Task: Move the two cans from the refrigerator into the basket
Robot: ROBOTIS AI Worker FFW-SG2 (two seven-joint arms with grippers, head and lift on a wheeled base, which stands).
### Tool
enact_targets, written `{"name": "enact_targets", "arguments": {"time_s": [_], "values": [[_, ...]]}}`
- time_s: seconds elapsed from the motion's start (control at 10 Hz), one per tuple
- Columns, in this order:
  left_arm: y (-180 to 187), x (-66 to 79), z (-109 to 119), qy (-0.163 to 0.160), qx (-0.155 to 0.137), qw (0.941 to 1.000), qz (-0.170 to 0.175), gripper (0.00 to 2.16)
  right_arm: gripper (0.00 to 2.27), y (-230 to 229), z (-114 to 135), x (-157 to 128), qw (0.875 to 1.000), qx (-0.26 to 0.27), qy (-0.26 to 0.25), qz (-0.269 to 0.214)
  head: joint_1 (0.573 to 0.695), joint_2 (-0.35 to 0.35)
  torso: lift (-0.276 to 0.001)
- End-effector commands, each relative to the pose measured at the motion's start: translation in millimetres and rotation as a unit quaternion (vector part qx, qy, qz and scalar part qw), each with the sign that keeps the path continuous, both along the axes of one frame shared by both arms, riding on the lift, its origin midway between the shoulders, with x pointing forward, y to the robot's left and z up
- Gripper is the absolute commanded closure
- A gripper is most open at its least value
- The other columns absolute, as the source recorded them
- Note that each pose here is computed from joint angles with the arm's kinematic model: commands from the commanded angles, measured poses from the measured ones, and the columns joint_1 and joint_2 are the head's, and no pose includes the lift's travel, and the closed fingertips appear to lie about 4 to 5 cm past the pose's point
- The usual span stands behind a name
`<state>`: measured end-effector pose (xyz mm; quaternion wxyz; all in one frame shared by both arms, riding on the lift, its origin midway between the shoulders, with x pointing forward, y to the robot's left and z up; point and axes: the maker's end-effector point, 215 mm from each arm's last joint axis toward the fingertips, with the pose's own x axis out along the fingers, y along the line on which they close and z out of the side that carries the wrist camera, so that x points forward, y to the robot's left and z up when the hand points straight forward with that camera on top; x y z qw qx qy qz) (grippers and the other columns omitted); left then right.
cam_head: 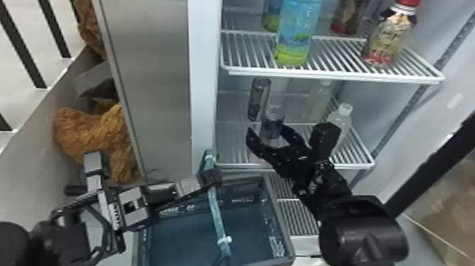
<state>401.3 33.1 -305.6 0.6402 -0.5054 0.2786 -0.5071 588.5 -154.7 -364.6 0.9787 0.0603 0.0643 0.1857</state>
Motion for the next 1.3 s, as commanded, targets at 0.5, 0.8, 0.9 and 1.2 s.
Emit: {"name": "enact_targets", "arguments": {"time_s": [0.5,0.8,0.9,1.2], "values": [[-1.7,-2.1,0.0,0.002,-0.004,1.0000,-0.001,1.21,1.21,-4.6,-2.2,-3.6,1.000,-0.009,0.004,-0.002,0.695,-0.140,-0.219],[-1.3,-2.4,-0.6,0.004,-0.005,1.0000,0.000,1.21,1.21,-8.7,17.7,-20.9,1.000,-0.001,-0.012,-0.004,0.695,-0.146,-0.219],[-0.5,-1.9,-0.5,0.003,-0.005,1.0000,0.001,1.21,1.21,-8.3,25.6,-30.2,1.000,-0.001,-0.014,-0.002,0.695,-0.148,-0.219],[-0.9,-1.9,-0.2,0.003,-0.006,1.0000,0.001,1.21,1.21,3.1,45.6,-67.5,1.000,0.015,-0.015,0.012,0.695,-0.149,-0.219]]}}
